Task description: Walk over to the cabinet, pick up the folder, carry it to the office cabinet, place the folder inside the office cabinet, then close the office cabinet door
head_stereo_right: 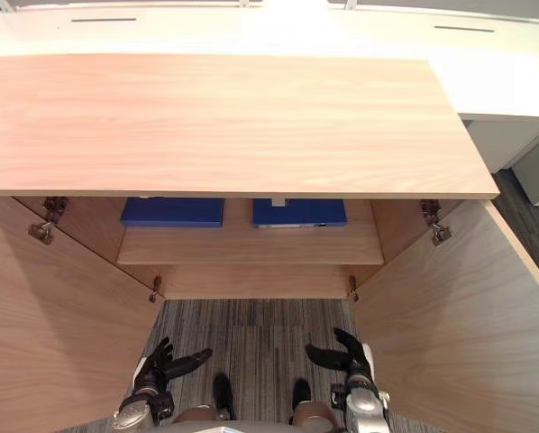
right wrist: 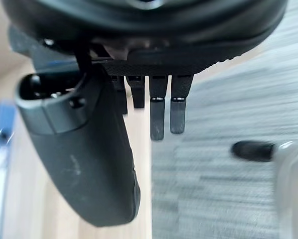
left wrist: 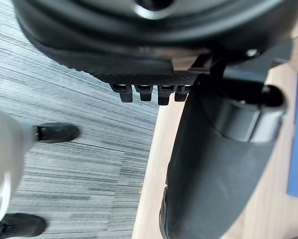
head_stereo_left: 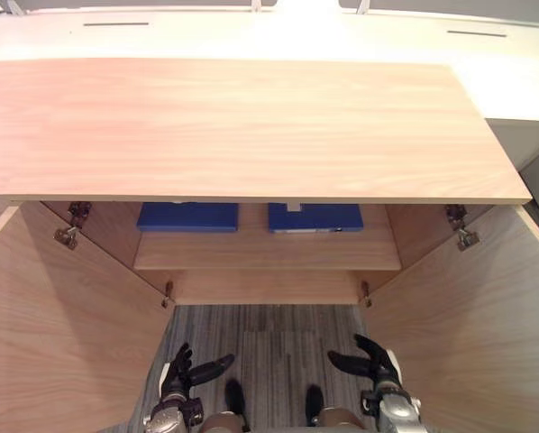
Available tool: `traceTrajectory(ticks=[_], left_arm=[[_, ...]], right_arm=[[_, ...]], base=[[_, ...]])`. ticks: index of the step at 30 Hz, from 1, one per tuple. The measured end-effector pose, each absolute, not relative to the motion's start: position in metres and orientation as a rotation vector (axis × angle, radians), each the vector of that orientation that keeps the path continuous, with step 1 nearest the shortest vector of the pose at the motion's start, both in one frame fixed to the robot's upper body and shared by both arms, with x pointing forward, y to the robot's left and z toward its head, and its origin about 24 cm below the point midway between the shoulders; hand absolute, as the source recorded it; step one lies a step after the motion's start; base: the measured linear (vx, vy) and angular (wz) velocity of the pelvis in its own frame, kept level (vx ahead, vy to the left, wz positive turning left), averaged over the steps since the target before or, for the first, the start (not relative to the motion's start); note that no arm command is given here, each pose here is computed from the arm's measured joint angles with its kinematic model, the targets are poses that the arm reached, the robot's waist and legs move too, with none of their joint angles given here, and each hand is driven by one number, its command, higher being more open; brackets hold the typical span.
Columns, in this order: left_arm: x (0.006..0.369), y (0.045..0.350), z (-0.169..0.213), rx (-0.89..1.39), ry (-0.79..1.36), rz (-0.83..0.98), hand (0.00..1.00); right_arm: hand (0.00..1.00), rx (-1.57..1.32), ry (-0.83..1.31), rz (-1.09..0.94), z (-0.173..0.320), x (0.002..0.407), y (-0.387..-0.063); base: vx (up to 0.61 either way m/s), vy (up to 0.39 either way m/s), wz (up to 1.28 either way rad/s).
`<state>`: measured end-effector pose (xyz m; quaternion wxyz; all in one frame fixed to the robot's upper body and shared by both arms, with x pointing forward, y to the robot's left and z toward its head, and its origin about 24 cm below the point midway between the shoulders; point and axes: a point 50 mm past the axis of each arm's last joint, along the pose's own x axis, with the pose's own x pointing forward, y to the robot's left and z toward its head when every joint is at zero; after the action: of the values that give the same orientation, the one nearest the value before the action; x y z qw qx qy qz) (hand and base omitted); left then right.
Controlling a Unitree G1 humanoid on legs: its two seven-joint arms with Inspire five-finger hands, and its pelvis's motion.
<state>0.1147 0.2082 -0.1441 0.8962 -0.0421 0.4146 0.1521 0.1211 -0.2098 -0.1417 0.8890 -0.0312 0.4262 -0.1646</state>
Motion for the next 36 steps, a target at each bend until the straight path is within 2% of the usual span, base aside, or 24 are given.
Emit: traceTrajectory(ticks=[10,24,30,36], left_arm=[[0.09,0.217,-0.151,-0.107,0.929,0.386,1.0],[0.086,0.219,-0.144,-0.1,0.876,0.4,1.0],[0.101,0.22,-0.117,-0.105,0.697,0.399,1.0],[0.131,0.221,-0.056,-0.086,0.377,0.389,1.0]], right_arm=[[1.0,0.054,1.015,-0.515,-0.154,0.083,-0.225],[1.0,0.105,1.023,-0.581,-0.155,0.081,-0.229],[1.0,0.1,1.002,-0.583,-0.153,0.085,-0.23],[1.0,0.085,0.979,-0.581,-0.15,0.088,-0.232]], base=[[-0.05,0.03,0.03],[0.02,0.014,0.11],[0.02,-0.018,0.09],[0.03,-0.027,0.14]])
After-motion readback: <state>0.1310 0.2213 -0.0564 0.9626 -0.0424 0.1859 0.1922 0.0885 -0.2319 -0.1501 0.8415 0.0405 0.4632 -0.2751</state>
